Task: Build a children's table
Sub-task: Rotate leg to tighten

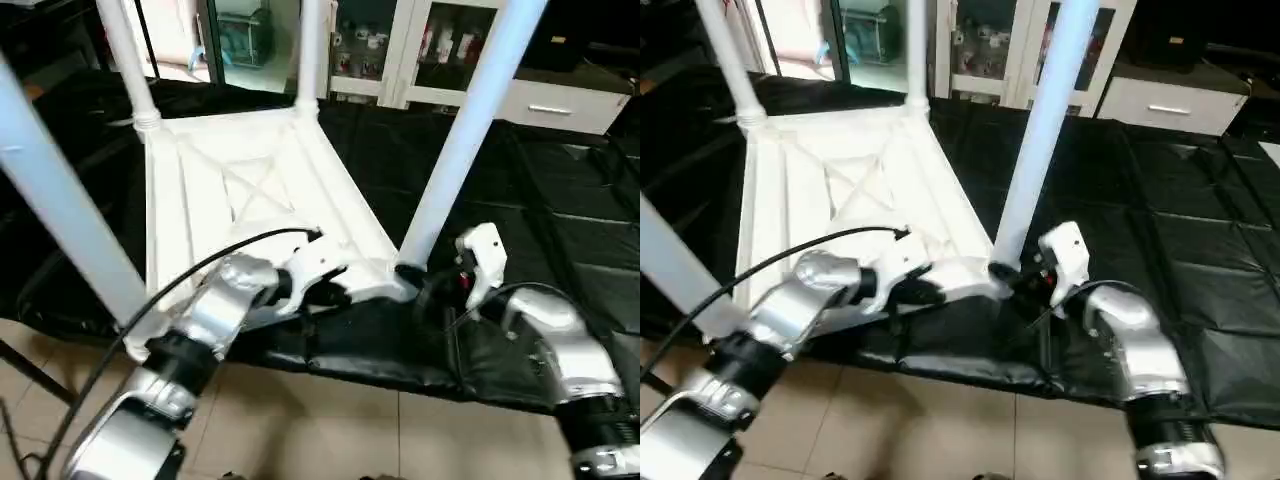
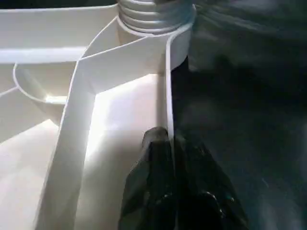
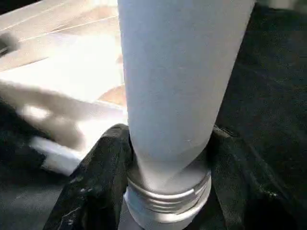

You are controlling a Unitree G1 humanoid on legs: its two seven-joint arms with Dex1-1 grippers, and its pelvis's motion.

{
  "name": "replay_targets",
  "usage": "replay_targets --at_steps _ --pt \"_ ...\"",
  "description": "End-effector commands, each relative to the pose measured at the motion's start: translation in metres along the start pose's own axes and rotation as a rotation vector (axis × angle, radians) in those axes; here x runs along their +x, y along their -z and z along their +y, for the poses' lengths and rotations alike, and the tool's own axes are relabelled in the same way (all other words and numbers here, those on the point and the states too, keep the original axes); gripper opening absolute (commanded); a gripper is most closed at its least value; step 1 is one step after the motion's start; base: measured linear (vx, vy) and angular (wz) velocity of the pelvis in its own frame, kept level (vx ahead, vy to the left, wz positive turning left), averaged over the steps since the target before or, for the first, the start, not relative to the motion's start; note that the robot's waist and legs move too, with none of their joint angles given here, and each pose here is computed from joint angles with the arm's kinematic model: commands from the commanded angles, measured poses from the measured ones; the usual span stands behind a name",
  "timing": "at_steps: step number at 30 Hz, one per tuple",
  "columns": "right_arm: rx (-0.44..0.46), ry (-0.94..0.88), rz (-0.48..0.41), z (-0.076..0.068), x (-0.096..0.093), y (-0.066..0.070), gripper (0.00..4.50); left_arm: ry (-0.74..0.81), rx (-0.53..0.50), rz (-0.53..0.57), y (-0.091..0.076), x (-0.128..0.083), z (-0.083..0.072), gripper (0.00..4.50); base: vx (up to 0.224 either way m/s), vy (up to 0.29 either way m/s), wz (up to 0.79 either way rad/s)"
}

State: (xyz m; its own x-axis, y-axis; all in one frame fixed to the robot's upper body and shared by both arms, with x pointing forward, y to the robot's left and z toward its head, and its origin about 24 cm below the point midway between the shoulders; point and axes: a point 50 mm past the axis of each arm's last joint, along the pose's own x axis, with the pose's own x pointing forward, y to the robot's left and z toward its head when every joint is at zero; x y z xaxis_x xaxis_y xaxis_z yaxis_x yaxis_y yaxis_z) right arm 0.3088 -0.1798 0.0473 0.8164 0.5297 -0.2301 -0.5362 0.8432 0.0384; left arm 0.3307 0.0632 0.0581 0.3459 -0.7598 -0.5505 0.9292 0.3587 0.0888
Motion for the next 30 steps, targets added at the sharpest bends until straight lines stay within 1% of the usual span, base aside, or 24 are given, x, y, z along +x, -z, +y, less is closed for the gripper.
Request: replay_targets --at_steps 1,3,4,5,6,7,9,11,12,13,14,15,16,17,18,19,21,22,23,24,25,26,27,30 --pt "0.046 0.158 0.136 0.010 0.007 0.026 2.09 -0.129 -0.013 -0.068 -0.032 0.009 0.010 0.00 0.000 0.000 0.00" --pt "0.063 0.269 0.134 0.019 0.017 0.028 2.09 -0.206 -0.033 -0.054 -0.042 0.019 0.012 0.00 0.000 0.000 0.00" --pt "0.065 0.273 0.133 0.020 0.017 0.028 2.08 -0.209 -0.033 -0.054 -0.043 0.019 0.012 0.00 0.000 0.000 0.00" --pt "0.068 0.287 0.131 0.024 0.021 0.028 2.07 -0.224 -0.033 -0.055 -0.046 0.022 0.012 0.00 0.000 0.000 0.00" --pt "0.049 0.274 0.138 0.034 0.027 0.028 2.06 -0.240 -0.034 -0.062 -0.051 0.026 0.011 0.00 0.000 0.000 0.00" --pt "0.039 0.267 0.143 0.038 0.029 0.028 2.06 -0.249 -0.032 -0.064 -0.053 0.028 0.011 0.00 0.000 0.000 0.00" --pt "0.028 0.260 0.142 0.042 0.031 0.027 2.05 -0.254 -0.032 -0.068 -0.054 0.028 0.012 0.00 0.000 0.000 0.00" --pt "0.028 0.259 0.137 0.042 0.031 0.026 2.05 -0.251 -0.033 -0.067 -0.054 0.027 0.012 0.00 0.000 0.000 0.00" --pt "0.065 0.255 0.101 0.043 0.032 0.022 2.05 -0.247 -0.032 -0.056 -0.051 0.027 0.014 0.00 0.000 0.000 0.00" --pt "0.065 0.255 0.101 0.043 0.032 0.022 2.05 -0.247 -0.032 -0.056 -0.051 0.027 0.014 0.00 0.000 0.000 0.00" --pt "0.076 0.242 0.070 0.044 0.032 0.019 2.05 -0.245 -0.032 -0.052 -0.049 0.026 0.015 0.00 0.000 0.000 0.00" --pt "0.069 0.182 0.004 0.046 0.031 0.011 2.05 -0.235 -0.028 -0.044 -0.045 0.024 0.016 0.00 0.000 0.000 0.00" --pt "0.067 0.176 -0.001 0.047 0.031 0.010 2.40 -0.235 -0.028 -0.043 -0.044 0.024 0.017 0.00 0.000 0.000 0.00" --pt "0.057 0.148 -0.035 0.047 0.029 0.005 2.61 -0.226 -0.020 -0.044 -0.042 0.023 0.017 0.00 0.000 0.000 0.00" --pt "0.056 0.145 -0.045 0.047 0.028 0.004 2.75 -0.220 -0.015 -0.047 -0.042 0.022 0.017 0.00 0.000 0.000 0.00" --pt "0.055 0.127 -0.060 0.045 0.025 0.001 2.77 -0.209 -0.010 -0.047 -0.039 0.020 0.018 0.00 0.000 0.000 0.00" --pt "0.021 0.124 -0.067 0.039 0.020 0.000 3.10 -0.186 0.009 -0.050 -0.035 0.017 0.017 0.00 0.000 0.000 0.00" --pt "0.021 0.124 -0.067 0.039 0.020 0.000 3.10 -0.186 0.009 -0.050 -0.035 0.017 0.017 0.00 0.000 0.000 0.00" --pt "0.025 0.130 -0.068 0.031 0.014 -0.001 3.18 -0.172 0.012 -0.050 -0.031 0.014 0.017 0.00 0.000 0.000 0.00" --pt "0.031 0.134 -0.069 0.026 0.011 -0.001 3.29 -0.154 0.022 -0.057 -0.029 0.012 0.016 0.00 0.000 0.000 0.00" --pt "0.038 0.123 -0.064 0.020 0.007 -0.002 3.29 -0.127 0.035 -0.062 -0.026 0.009 0.014 0.00 0.000 0.000 0.00" --pt "0.038 0.123 -0.064 0.020 0.007 -0.002 3.40 -0.127 0.035 -0.062 -0.026 0.009 0.014 0.00 0.000 0.000 0.00" --pt "0.038 0.085 -0.051 0.010 -0.001 -0.003 3.53 -0.086 0.044 -0.058 -0.018 0.003 0.012 0.00 0.000 0.000 0.00" --pt "0.019 0.033 -0.040 0.000 -0.009 -0.006 3.73 -0.053 0.047 -0.058 -0.010 -0.004 0.010 0.00 0.000 0.000 0.00"
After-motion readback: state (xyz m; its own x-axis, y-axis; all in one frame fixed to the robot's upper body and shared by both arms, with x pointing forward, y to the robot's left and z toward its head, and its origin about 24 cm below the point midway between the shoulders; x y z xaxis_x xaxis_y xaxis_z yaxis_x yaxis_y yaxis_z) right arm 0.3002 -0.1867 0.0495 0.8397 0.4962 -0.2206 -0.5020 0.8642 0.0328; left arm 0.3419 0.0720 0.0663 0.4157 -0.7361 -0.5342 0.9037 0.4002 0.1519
